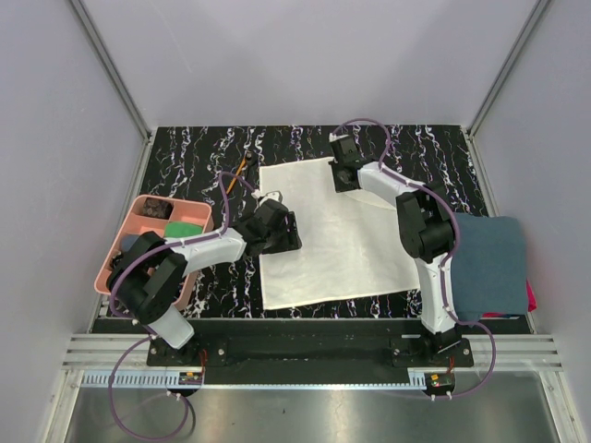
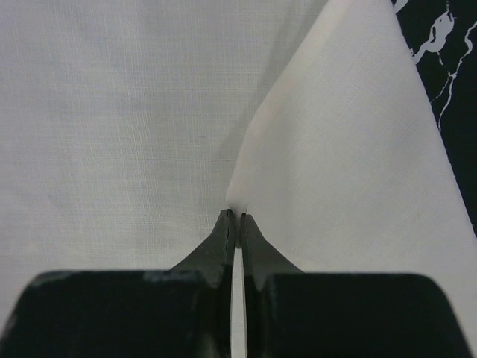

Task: Fold the napkin into a case and place the utensils inside
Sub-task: Flatten out the crumpled napkin at the center of the board.

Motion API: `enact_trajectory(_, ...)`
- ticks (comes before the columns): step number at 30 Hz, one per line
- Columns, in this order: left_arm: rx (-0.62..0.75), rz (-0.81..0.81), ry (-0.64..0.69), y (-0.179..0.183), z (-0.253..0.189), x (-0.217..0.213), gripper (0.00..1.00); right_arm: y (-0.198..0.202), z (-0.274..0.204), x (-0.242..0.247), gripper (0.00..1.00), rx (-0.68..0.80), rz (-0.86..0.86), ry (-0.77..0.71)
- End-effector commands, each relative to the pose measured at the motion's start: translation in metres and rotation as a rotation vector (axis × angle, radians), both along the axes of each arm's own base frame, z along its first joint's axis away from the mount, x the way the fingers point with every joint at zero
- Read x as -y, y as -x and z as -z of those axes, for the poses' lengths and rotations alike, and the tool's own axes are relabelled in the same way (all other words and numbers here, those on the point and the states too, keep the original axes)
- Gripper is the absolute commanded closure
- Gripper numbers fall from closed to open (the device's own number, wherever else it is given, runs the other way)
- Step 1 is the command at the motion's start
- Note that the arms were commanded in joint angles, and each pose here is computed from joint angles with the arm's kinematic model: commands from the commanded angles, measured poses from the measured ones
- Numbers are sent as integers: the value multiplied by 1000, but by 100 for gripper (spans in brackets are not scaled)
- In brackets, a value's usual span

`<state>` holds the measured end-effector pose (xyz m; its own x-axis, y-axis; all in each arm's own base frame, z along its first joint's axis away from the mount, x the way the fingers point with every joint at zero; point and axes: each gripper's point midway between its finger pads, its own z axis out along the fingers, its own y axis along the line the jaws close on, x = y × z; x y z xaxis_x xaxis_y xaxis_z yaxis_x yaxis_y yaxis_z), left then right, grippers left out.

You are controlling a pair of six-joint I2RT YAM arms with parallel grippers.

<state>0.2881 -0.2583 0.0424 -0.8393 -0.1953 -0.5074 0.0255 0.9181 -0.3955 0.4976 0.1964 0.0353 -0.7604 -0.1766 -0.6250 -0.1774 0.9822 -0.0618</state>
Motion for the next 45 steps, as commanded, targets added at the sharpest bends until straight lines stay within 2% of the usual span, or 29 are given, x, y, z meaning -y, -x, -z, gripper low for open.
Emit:
enact_trajectory(1, 19, 3, 22, -5, -1, 2, 34, -20, -45, 2, 100, 112, 15, 36)
enact_trajectory(9, 26, 13, 33, -3, -3, 3, 34, -63, -78, 64, 100, 256, 114, 247)
enact_trajectory(12, 49, 29, 42, -4, -11, 4, 33, -88, -87, 109, 99, 289, 170, 274)
enact_trajectory(14, 66, 34, 53, -4, -20, 4, 33, -107, -101, 144, 81, 331, 216, 294)
enact_trajectory(15, 66, 31, 49, -3, -21, 2, 33, -113, -93, 155, 52, 324, 227, 308)
enact_trajectory(17, 80, 23, 62, -3, -31, 0, 31, -123, -111, 187, 35, 338, 308, 363)
enact_trajectory(18, 71, 16, 59, 0, -33, -2, 30, -124, -106, 195, 11, 316, 331, 388)
enact_trajectory(19, 72, 11, 59, 1, -36, -4, 27, -123, -125, 197, 3, 316, 370, 390)
enact_trajectory(21, 77, 0, 54, 5, -44, -10, 26, -120, -151, 198, 0, 320, 425, 354)
enact_trajectory(22, 72, -14, 42, 7, -43, -16, 25, -100, -143, 195, 0, 237, 466, 307)
enact_trajectory(26, 85, -75, 3, 12, -51, -38, 21, -50, -136, 159, 0, 83, 515, 20)
enact_trajectory(27, 85, -91, -6, 11, -51, -41, 21, -23, -129, 151, 0, 30, 522, -30)
enact_trajectory(28, 89, -105, -8, 10, -52, -44, 22, -18, -128, 140, 0, 37, 505, -97)
enact_trajectory(29, 91, -125, -15, 7, -51, -47, 22, -5, -151, 137, 0, 85, 514, -146)
enact_trajectory(30, 88, -146, -9, 3, -53, -49, 22, 22, -115, 135, 0, 7, 526, -147)
enact_trajectory(32, 108, -194, -9, -15, -61, -54, 23, 35, -129, 131, 0, 71, 522, -228)
enact_trajectory(33, 112, -207, -7, -20, -64, -54, 23, 58, -100, 133, 0, 12, 544, -215)
enact_trajectory(34, 132, -214, 14, -31, -75, -49, 23, 60, -98, 132, 0, 32, 537, -237)
enact_trajectory(35, 120, -216, -4, -38, -69, -47, 24, 70, -100, 132, 0, 42, 541, -245)
enact_trajectory(37, 144, -230, 7, -58, -81, -42, 24, 94, -75, 130, 0, -9, 549, -230)
enact_trajectory(38, 118, -227, -14, -66, -68, -40, 25, 100, -74, 127, 0, -10, 540, -238)
enact_trajectory(40, 126, -225, -5, -90, -74, -37, 25, 118, -58, 121, 0, -39, 520, -212)
enact_trajectory(42, 74, -211, -10, -102, -55, -33, 26, 134, -48, 121, 0, -54, 514, -193)
enact_trajectory(45, 64, -246, 0, -135, -48, -36, 27, 152, -39, 122, 0, -70, 518, -200)
